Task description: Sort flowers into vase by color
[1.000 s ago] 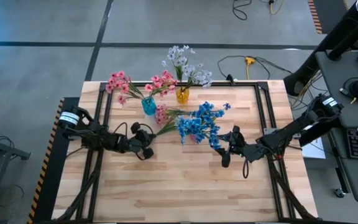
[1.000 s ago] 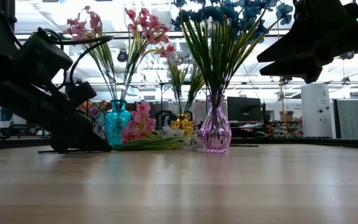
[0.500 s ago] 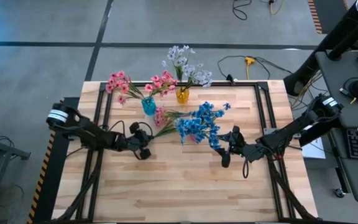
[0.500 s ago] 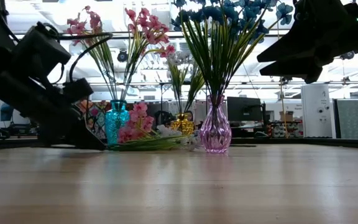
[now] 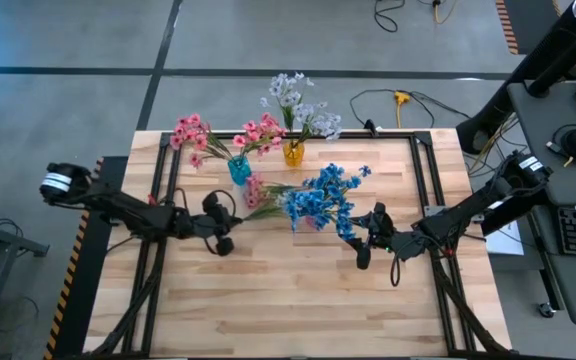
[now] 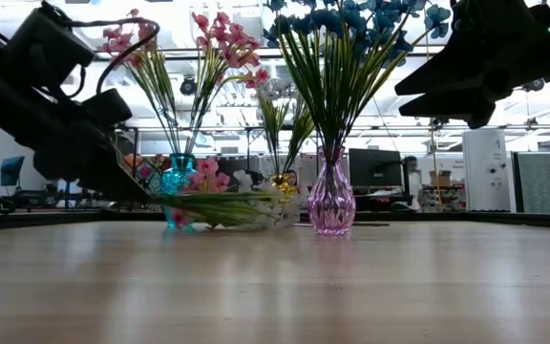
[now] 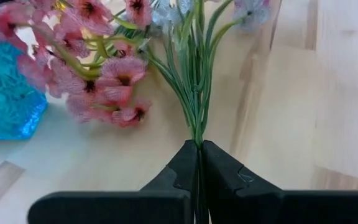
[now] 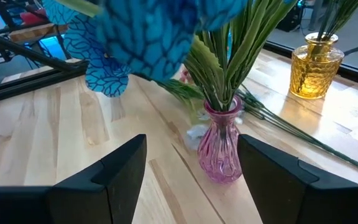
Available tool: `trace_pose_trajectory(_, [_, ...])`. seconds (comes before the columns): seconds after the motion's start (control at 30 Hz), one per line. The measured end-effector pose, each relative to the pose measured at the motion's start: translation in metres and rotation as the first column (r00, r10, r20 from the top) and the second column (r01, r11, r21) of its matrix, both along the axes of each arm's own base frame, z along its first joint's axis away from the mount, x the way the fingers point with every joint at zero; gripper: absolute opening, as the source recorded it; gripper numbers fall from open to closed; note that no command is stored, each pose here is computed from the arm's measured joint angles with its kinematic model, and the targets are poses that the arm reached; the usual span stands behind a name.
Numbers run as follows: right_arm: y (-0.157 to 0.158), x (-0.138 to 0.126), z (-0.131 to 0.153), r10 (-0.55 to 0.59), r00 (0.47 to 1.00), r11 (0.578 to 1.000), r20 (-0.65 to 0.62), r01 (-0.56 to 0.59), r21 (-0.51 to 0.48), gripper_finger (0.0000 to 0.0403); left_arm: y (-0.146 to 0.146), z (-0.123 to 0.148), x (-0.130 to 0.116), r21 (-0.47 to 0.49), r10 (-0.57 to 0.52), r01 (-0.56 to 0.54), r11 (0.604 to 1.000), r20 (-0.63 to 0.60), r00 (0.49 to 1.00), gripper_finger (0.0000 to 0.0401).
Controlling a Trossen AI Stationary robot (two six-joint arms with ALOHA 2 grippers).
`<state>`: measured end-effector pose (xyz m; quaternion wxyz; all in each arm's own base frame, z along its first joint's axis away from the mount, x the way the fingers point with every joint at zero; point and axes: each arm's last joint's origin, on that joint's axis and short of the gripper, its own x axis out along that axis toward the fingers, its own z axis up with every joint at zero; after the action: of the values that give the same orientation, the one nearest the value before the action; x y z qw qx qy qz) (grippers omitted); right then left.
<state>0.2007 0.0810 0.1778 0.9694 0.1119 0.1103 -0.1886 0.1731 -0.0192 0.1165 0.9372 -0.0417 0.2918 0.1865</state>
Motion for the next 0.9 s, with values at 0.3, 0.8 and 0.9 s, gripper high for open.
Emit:
trace_pose_trajectory(0.3, [0.000,0.000,0.000,0.000,1.000,1.000,0.001,0.000,0.001,0.0246,-0.001,0.030,0.004,0.015,-0.007,0.008,1.000,-0.057,0.998,0.0000])
trace_pose_trajectory(0.8, [0.000,0.000,0.000,0.000,1.000,1.000,0.002,0.000,0.001,0.0248,-0.003,0.090,0.015,0.114,-0.050,0.079,0.990,-0.236,0.970,0.0000])
trace_pose_trajectory(0.9, [0.000,0.000,0.000,0.000,1.000,1.000,0.002,0.000,0.002,0.0245,-0.002,0.099,0.014,0.145,-0.045,0.082,0.986,-0.246,0.968,0.0000])
